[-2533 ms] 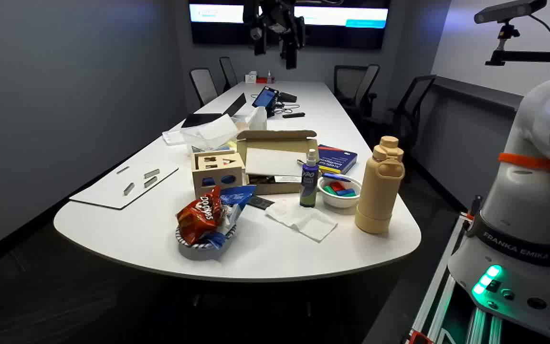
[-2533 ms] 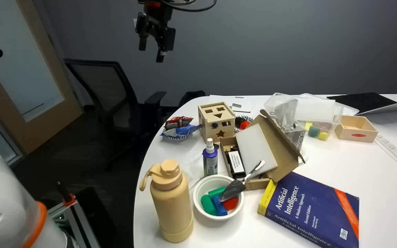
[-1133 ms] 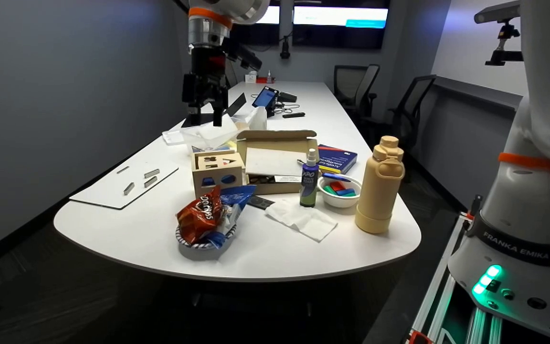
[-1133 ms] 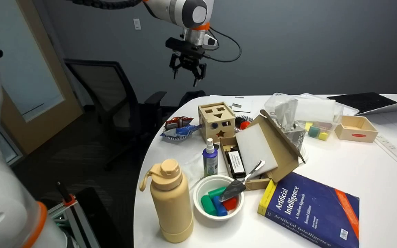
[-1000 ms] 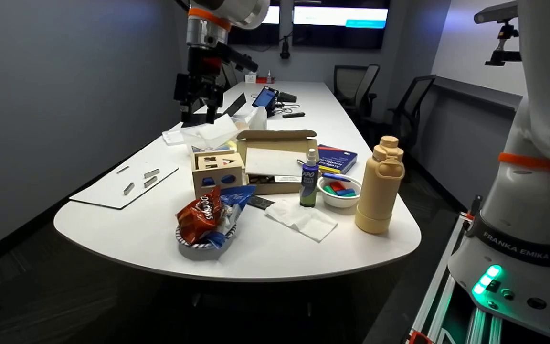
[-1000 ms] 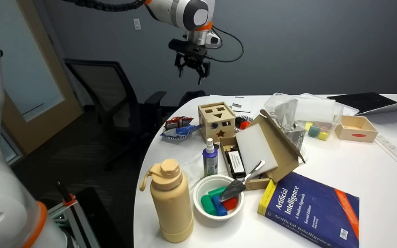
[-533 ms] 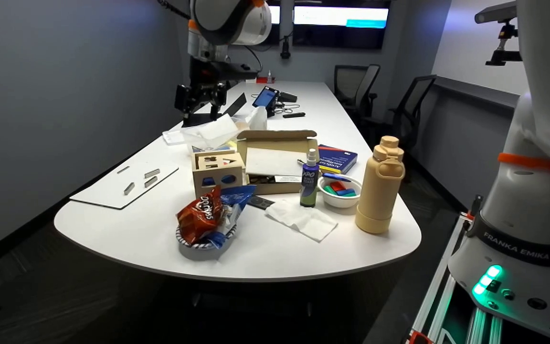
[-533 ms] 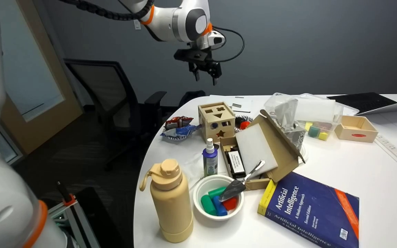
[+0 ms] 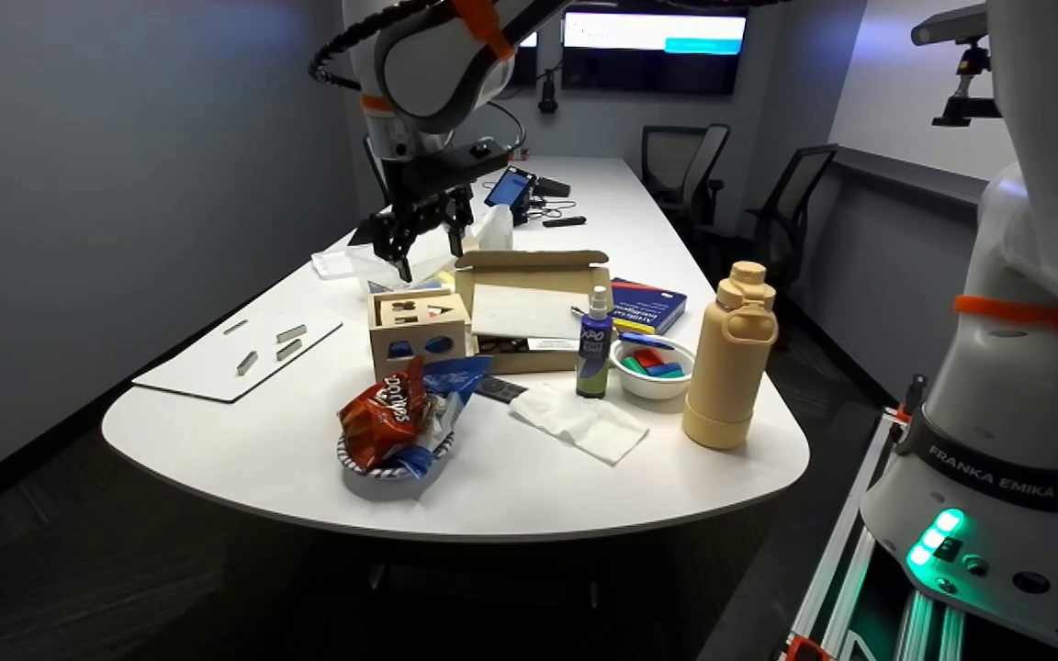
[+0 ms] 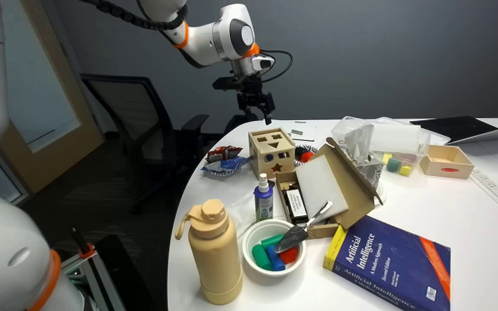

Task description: Open the lid on the wooden toy box.

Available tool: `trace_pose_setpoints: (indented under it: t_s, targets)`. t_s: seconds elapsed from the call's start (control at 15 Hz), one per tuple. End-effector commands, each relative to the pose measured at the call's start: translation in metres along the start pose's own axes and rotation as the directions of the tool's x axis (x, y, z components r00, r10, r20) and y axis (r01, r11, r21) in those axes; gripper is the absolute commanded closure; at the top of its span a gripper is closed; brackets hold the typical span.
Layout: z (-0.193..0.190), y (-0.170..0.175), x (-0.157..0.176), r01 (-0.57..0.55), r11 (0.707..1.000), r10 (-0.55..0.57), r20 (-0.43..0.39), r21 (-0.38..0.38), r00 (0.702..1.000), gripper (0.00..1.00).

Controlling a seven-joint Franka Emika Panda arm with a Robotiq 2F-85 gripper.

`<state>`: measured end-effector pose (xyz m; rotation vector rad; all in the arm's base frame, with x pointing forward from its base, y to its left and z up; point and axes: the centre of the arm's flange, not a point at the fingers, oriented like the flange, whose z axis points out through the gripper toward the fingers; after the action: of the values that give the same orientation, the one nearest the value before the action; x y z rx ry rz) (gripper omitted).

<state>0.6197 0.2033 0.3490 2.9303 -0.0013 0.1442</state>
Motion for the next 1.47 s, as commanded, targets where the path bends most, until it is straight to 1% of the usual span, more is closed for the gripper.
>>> trace_pose_setpoints:
  t_s: [0.0, 0.33, 0.47, 0.8, 1.4]
  targets:
    - [0.019, -0.014, 0.002, -0.019, 1.000, 0.019, 0.054, -0.013, 0.998, 0.00]
    - [0.046, -0.022, 0.010, -0.019, 1.000, 0.019, 0.061, -0.003, 0.998, 0.00]
    - [0.048, -0.023, 0.013, -0.024, 1.000, 0.024, 0.058, -0.002, 0.998, 0.00]
    - [0.043, -0.018, 0.023, -0.053, 0.999, 0.053, 0.007, -0.004, 0.999, 0.00]
    - [0.060, -0.017, 0.032, -0.073, 0.996, 0.073, 0.010, -0.044, 0.997, 0.00]
